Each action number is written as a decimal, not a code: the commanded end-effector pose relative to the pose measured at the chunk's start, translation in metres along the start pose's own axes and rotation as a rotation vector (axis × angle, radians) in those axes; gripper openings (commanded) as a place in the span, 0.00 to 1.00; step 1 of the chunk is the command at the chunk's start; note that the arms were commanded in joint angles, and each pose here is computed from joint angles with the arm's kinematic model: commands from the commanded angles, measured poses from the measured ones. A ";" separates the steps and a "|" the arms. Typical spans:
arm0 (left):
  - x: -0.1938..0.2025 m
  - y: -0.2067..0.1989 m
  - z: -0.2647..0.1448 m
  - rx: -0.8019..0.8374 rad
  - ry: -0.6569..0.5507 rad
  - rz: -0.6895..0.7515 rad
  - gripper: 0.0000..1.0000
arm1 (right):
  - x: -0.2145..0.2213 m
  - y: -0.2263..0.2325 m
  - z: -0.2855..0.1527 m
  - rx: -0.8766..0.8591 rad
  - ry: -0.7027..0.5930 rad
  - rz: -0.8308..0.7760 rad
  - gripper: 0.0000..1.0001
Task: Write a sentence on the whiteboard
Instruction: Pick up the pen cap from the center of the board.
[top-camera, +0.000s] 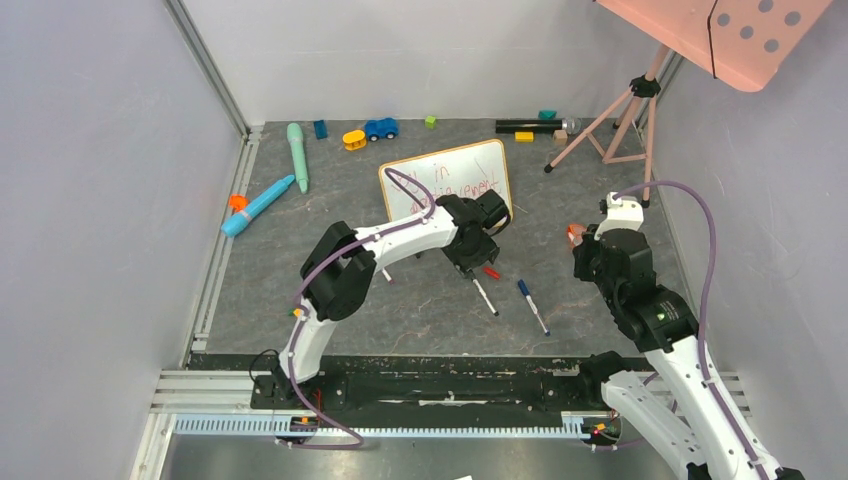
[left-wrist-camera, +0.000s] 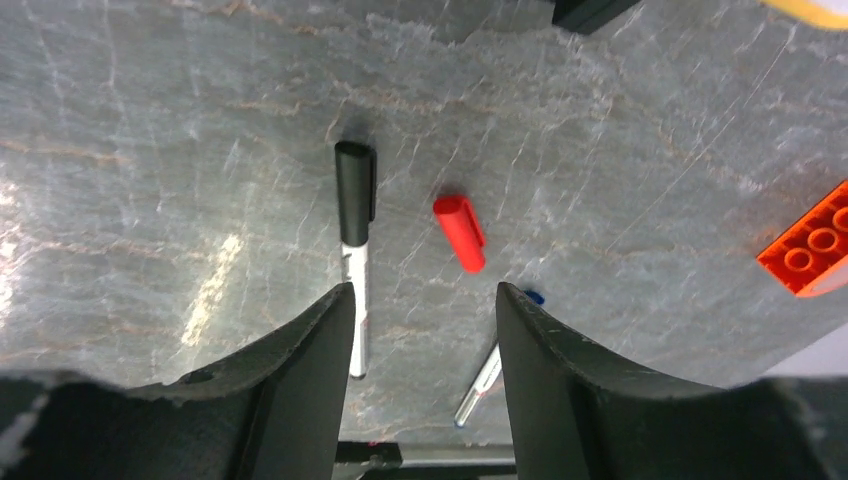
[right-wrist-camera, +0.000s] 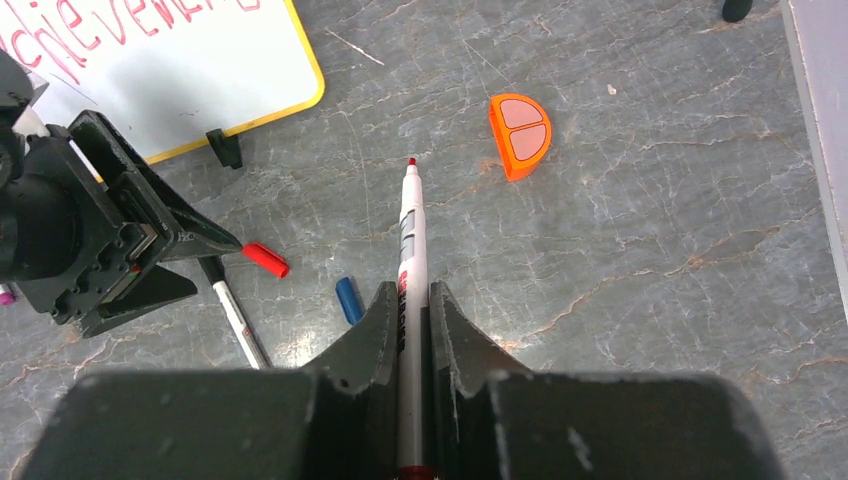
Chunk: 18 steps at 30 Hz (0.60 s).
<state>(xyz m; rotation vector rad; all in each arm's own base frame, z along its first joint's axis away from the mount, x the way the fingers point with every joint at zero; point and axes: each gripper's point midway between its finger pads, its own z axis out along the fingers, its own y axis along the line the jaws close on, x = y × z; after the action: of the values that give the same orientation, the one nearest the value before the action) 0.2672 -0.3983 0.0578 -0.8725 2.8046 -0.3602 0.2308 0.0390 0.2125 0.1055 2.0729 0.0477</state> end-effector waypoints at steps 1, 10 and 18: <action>-0.015 -0.013 0.011 -0.009 -0.083 -0.070 0.59 | -0.012 -0.004 0.000 0.024 -0.045 0.000 0.00; -0.010 -0.015 0.031 -0.038 -0.064 -0.129 0.54 | -0.012 -0.004 0.004 0.031 -0.039 -0.027 0.00; -0.007 -0.010 0.049 -0.073 -0.057 -0.128 0.32 | -0.014 -0.004 0.003 0.027 -0.039 -0.034 0.00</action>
<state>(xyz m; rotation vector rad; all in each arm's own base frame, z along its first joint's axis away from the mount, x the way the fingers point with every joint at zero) 0.2839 -0.4092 0.0216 -1.0055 2.7636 -0.2772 0.2336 0.0360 0.2093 0.0792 2.0856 0.0062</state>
